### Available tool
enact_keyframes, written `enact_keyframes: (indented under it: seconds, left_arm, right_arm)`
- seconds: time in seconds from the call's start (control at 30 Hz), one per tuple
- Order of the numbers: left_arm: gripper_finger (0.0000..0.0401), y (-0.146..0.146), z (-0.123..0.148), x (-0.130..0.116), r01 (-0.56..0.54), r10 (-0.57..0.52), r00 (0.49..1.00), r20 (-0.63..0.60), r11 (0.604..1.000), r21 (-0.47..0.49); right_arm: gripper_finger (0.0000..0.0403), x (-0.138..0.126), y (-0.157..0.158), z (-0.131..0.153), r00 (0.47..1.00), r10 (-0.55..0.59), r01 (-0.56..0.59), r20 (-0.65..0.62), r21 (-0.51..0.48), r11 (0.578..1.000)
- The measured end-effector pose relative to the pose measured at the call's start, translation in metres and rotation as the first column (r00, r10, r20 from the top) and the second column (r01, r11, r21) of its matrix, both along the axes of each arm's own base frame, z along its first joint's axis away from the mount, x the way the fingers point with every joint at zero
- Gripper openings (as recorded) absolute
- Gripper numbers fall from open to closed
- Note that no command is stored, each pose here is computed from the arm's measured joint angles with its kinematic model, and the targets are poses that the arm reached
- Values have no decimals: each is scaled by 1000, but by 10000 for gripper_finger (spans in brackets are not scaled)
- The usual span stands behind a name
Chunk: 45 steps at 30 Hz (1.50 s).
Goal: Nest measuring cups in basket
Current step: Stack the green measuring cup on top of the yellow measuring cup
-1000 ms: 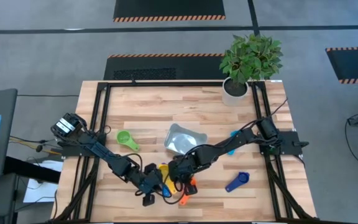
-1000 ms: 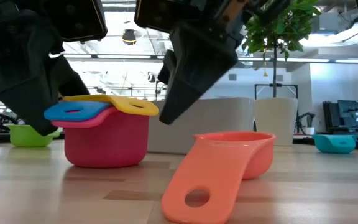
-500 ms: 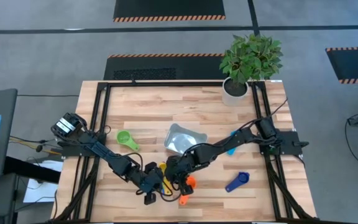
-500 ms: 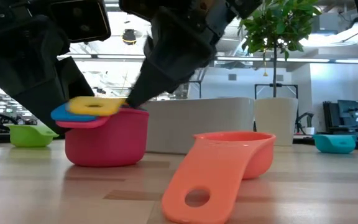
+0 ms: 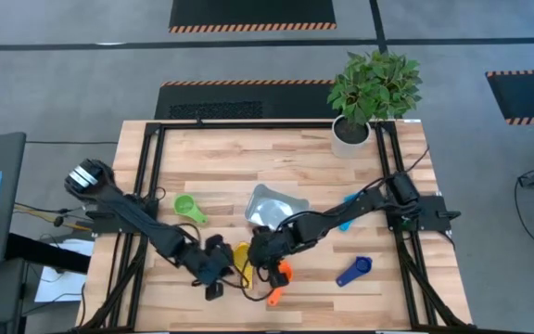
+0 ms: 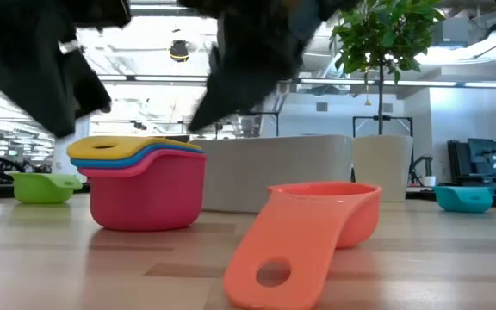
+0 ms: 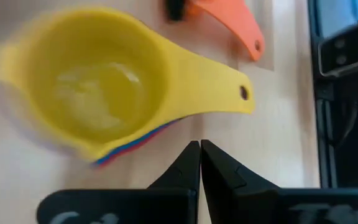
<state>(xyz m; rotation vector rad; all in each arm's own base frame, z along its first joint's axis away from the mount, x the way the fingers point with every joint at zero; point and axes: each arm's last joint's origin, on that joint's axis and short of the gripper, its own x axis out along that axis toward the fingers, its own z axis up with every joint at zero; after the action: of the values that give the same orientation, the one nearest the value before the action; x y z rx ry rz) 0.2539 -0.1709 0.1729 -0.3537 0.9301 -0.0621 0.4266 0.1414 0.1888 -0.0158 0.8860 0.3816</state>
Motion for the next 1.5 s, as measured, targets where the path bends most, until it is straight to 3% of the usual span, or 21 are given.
enact_keyframes:
  seconds: [0.17, 0.23, 0.37, 0.57, 0.77, 0.83, 0.93, 1.1, 1.27, 1.5]
  left_arm:
    - [0, 19, 35, -30, -206, 198, 978, 72, 968, 145]
    - [0, 31, 47, -44, -364, 341, 929, 141, 910, 197]
    - [2, 52, 63, -67, -609, 564, 789, 245, 772, 184]
    - [37, 75, 43, -88, -738, 721, 673, 165, 635, 229]
    - [105, 98, 14, -104, -831, 868, 497, -8, 479, 285]
    - [129, 105, 6, -107, -840, 892, 448, -64, 445, 312]
    - [162, 113, -2, -110, -839, 908, 394, -144, 419, 347]
    - [194, 120, -4, -107, -827, 907, 380, -183, 422, 371]
    - [194, 126, -5, -105, -818, 905, 371, -207, 424, 388]
    - [172, 134, -16, -99, -785, 910, 316, -268, 409, 465]
  right_arm:
    - [16, -16, -9, 33, 981, -17, 5, 191, 67, 998]
    - [17, -26, -20, 35, 970, -52, 29, 237, 99, 995]
    - [15, -54, -45, 33, 933, -172, 118, 315, 183, 976]
    - [22, -109, -65, 22, 894, -295, 222, 336, 239, 945]
    - [53, -145, -74, 20, 855, -391, 318, 341, 252, 914]
    - [62, -151, -76, 23, 844, -401, 322, 356, 262, 910]
    - [73, -156, -77, 27, 836, -406, 320, 368, 273, 907]
    - [87, -159, -74, 25, 844, -395, 312, 363, 267, 912]
    - [93, -158, -70, 20, 854, -384, 306, 351, 258, 917]
    - [93, -157, -71, 17, 856, -389, 319, 340, 245, 916]
